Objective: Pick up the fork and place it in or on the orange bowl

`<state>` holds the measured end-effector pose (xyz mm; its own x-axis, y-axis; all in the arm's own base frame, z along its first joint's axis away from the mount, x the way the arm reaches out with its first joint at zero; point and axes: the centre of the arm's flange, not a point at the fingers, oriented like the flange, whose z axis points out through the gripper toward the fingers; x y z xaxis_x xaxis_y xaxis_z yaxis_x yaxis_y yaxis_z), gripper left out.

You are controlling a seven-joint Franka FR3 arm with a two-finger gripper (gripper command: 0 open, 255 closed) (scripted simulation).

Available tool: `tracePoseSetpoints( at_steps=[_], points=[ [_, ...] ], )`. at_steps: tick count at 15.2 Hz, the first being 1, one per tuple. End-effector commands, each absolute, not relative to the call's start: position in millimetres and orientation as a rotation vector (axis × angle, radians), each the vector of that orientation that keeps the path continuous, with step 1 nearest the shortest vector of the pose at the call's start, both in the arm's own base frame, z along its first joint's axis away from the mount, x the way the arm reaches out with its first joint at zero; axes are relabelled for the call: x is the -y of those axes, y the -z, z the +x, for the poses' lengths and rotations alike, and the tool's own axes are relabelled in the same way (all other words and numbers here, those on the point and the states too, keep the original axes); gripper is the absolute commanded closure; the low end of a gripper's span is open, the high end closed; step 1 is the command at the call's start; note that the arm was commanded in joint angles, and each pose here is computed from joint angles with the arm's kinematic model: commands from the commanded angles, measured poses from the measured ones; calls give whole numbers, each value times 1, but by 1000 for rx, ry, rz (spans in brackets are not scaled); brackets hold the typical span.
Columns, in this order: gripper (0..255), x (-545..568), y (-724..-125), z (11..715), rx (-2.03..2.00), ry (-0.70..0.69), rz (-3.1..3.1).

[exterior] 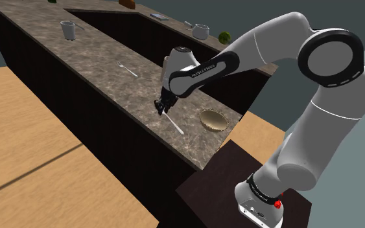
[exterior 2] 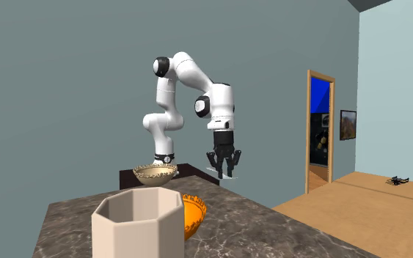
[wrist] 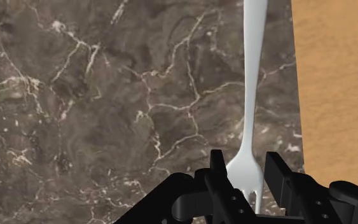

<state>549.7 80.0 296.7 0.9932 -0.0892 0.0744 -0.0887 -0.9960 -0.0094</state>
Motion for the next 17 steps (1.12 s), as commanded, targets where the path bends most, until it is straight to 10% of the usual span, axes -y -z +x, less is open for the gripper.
tracePoseSetpoints(
  at_steps=[1, 17],
  points=[
    [255, -79, -308, 550, -140, 117, -3130],
    [255, -68, -384, 558, -140, 117, -3130]
  ],
)
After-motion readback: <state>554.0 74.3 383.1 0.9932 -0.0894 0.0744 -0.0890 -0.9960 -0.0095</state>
